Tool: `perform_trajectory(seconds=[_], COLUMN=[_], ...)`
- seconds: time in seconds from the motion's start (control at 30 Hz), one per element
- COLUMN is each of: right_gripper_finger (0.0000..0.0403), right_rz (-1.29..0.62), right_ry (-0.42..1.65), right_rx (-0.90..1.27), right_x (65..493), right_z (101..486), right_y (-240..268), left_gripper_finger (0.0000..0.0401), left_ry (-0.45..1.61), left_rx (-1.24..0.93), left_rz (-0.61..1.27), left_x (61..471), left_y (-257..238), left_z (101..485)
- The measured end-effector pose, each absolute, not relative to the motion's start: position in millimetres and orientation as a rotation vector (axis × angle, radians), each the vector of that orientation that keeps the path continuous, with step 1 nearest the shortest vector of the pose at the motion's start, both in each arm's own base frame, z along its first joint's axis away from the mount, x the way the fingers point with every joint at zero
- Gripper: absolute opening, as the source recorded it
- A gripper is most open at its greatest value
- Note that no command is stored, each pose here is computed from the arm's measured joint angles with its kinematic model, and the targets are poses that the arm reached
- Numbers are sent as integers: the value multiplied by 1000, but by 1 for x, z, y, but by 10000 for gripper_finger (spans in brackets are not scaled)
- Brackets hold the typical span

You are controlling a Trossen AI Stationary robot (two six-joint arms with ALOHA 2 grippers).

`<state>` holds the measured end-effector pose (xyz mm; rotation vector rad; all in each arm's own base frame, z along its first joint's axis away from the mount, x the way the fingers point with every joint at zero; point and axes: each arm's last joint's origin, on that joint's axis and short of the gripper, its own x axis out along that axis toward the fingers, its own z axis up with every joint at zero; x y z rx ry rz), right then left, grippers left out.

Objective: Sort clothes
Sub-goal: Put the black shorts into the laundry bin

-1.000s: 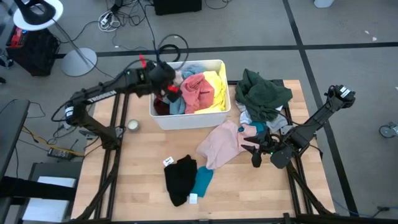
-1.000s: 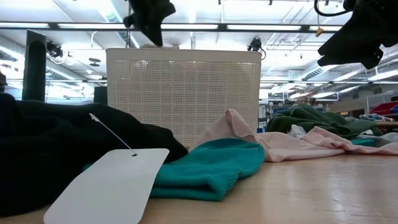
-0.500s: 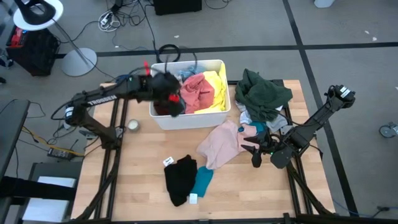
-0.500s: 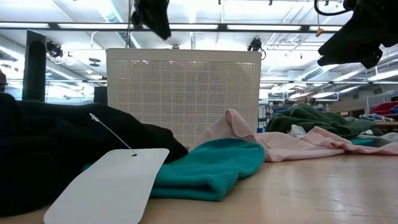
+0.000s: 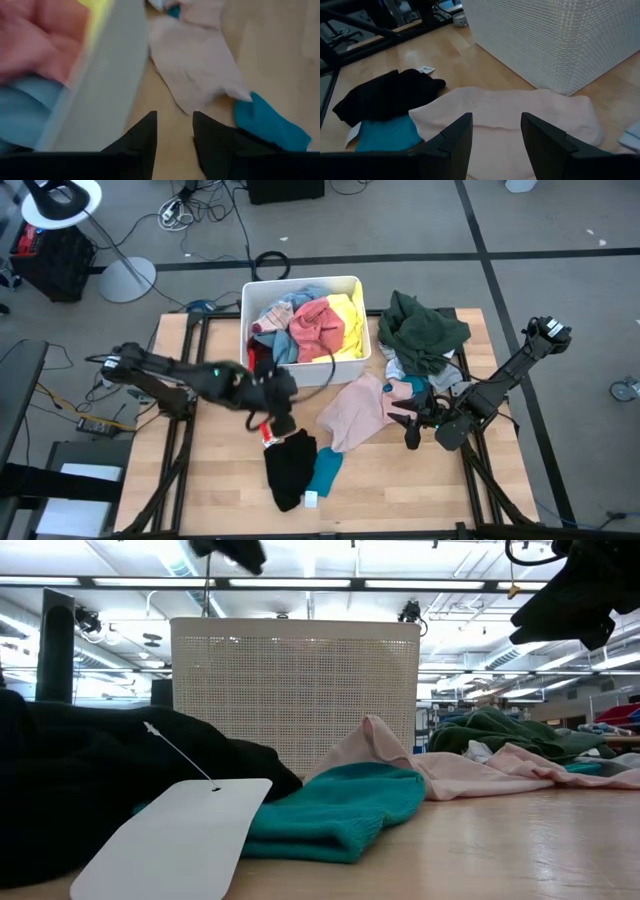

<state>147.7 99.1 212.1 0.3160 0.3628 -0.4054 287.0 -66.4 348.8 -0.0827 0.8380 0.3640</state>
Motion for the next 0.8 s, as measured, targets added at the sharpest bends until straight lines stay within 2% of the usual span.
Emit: perform_trajectory(seconds=[0.27,0.5,0.8], right_gripper_finger=[171,171,171], right_rz=[-402,-402,-402], right_ry=[356,356,356], right_rx=[326,325,324], right_x=[148,148,148], right_z=[213,213,213], right_y=[100,100,100], left_gripper_finger=[131,131,131], left_ry=[898,933,916], left_rx=[-206,-372,-453], left_rz=[327,278,293], left_x=[279,266,260], left_y=[-98,-105,-104], left_z=[275,211,169])
